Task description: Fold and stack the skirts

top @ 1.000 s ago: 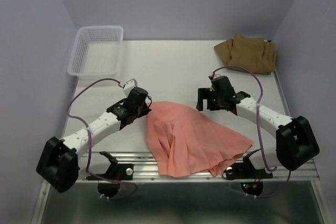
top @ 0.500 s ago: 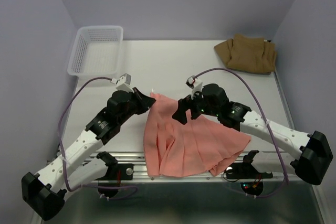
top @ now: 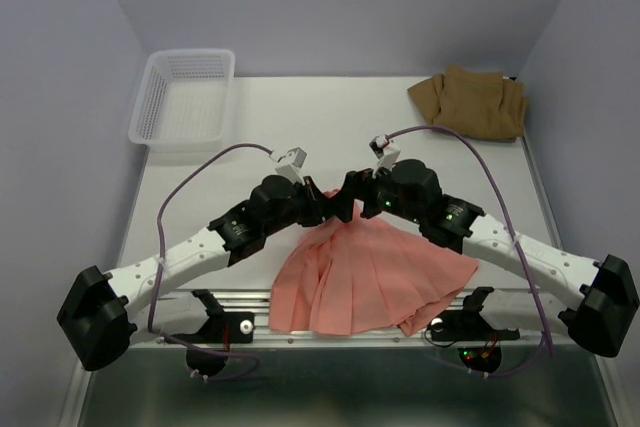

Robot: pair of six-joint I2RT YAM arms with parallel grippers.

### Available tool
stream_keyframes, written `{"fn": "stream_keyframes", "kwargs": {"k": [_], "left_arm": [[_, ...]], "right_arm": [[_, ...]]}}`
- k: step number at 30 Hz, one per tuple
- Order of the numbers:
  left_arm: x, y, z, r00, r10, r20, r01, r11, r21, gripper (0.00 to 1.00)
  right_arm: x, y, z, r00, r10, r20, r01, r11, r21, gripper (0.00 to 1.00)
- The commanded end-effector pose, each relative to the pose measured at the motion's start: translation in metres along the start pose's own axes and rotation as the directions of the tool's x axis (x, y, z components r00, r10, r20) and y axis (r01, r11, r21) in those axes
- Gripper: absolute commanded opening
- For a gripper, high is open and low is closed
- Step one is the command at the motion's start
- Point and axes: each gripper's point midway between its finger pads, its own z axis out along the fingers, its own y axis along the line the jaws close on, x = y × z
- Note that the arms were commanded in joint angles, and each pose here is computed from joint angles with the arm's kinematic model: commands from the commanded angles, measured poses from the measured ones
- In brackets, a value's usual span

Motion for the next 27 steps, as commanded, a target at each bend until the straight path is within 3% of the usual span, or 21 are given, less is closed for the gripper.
{"fn": "stream_keyframes", "kwargs": {"k": [1, 5, 9, 12, 19, 22, 23, 25, 26, 27], "left_arm": [[-0.009, -0.026, 0.006, 0.998, -0.024, 0.050, 0.020, 0.997, 0.080, 0.00], [0.015, -0.027, 0.017, 1.000, -0.028, -0.005, 0.029, 0.996, 0.087, 0.00], [0.054, -0.032, 0.039, 0.995, -0.010, -0.100, 0.019, 0.996, 0.091, 0.00], [0.081, -0.063, 0.055, 0.983, 0.056, -0.172, -0.030, 0.988, 0.151, 0.00], [0.171, -0.108, 0.110, 0.883, 0.222, -0.413, -0.106, 0.953, 0.285, 0.00], [0.176, -0.110, 0.111, 0.869, 0.261, -0.420, -0.136, 0.943, 0.305, 0.00], [0.175, -0.108, 0.111, 0.869, 0.269, -0.416, -0.148, 0.942, 0.300, 0.00], [0.174, -0.106, 0.108, 0.864, 0.289, -0.412, -0.171, 0.939, 0.300, 0.00], [0.177, -0.106, 0.105, 0.858, 0.302, -0.416, -0.178, 0.933, 0.312, 0.00], [0.179, -0.107, 0.103, 0.851, 0.317, -0.419, -0.186, 0.927, 0.325, 0.00]], "right_arm": [[-0.002, -0.024, -0.011, 0.990, 0.138, 0.025, -0.140, 0.971, 0.193, 1.00], [0.000, -0.065, -0.038, 0.967, 0.219, 0.130, -0.253, 0.876, 0.409, 1.00], [-0.001, -0.099, -0.077, 0.946, 0.207, 0.250, -0.315, 0.772, 0.552, 1.00], [-0.001, -0.125, -0.107, 0.937, 0.182, 0.297, -0.338, 0.682, 0.649, 1.00], [-0.001, -0.186, -0.142, 0.922, 0.200, 0.332, -0.386, 0.539, 0.749, 1.00], [0.005, -0.200, -0.126, 0.974, 0.174, 0.148, -0.224, 0.594, 0.772, 1.00], [0.012, -0.189, -0.110, 0.987, 0.158, 0.024, -0.127, 0.686, 0.717, 1.00], [0.013, -0.178, -0.086, 0.988, 0.128, -0.089, -0.044, 0.778, 0.626, 1.00], [0.015, -0.158, -0.071, 0.983, 0.097, -0.153, -0.007, 0.865, 0.502, 1.00], [0.014, -0.149, -0.064, 0.983, 0.084, -0.166, -0.002, 0.896, 0.443, 1.00]]}}
